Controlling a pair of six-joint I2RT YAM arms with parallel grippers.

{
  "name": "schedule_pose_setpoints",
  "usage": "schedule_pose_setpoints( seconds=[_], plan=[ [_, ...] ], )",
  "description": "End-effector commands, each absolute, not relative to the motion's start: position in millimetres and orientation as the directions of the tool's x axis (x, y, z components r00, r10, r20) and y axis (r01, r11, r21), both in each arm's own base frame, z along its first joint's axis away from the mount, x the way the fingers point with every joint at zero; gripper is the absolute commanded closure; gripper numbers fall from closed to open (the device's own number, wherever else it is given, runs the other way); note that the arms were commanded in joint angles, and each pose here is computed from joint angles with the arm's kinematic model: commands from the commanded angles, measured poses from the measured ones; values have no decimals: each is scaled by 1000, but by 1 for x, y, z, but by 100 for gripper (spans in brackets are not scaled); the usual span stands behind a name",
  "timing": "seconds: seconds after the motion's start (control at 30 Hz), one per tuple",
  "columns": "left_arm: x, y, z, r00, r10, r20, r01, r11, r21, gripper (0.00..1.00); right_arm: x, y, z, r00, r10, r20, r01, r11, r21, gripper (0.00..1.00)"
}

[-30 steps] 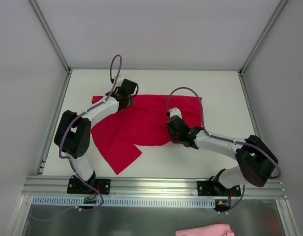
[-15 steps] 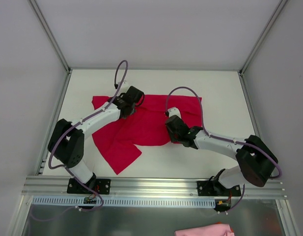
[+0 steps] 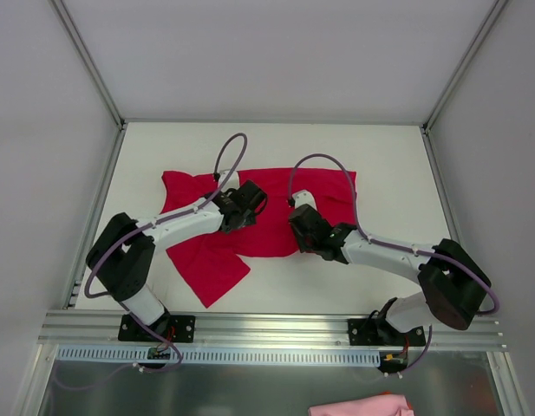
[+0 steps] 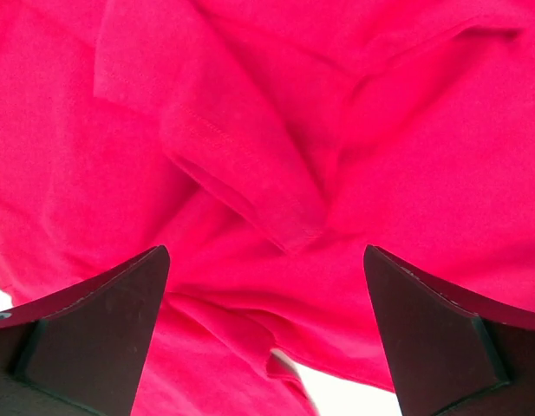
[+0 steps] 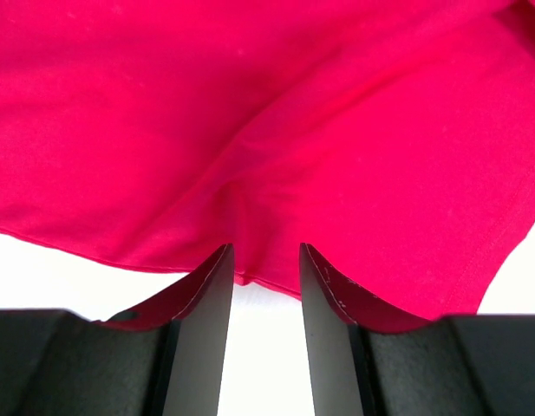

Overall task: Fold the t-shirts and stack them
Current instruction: Fold the flattened tshirt in 1/3 of the way

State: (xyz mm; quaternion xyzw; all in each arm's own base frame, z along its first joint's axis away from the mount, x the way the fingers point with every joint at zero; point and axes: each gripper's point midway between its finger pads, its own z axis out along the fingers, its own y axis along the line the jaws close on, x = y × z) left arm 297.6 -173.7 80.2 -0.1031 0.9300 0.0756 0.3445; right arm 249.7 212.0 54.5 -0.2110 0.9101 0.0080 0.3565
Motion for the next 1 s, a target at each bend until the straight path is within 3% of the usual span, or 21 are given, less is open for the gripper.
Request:
schedule_pose_setpoints(
  seconds=[0.0,0.17,0.3,0.4,0.47,0.63,0.97],
  plan=[
    [297,-162,76,-727,-133,-673,-300,944,138,1,258,231,83,-611,-353,-709,-402,910,-107,60],
    [291,-149,82,-708,-125,-695,-322,933,160,1,257,234,82,-608,-365,-705,-409,905,-115,61],
    [292,-120,98,-640,-132,-757,-439,872,219,1,257,238,76,-615,-371,-696,-417,902,-113,61],
    [316,-126,100,-613,-172,-771,-430,892,143,1,257,238,74,-606,-404,-685,-441,887,-134,61],
    [323,-132,87,-650,-210,-731,-378,923,71,2,256,236,73,-604,-409,-683,-441,886,-141,61],
    [368,-112,100,-594,-353,-723,-439,895,-76,4,255,233,72,-599,-410,-688,-440,886,-145,61],
    [409,-72,102,-604,-416,-680,-526,849,-52,7,255,232,68,-597,-424,-681,-445,881,-158,61]
  ],
)
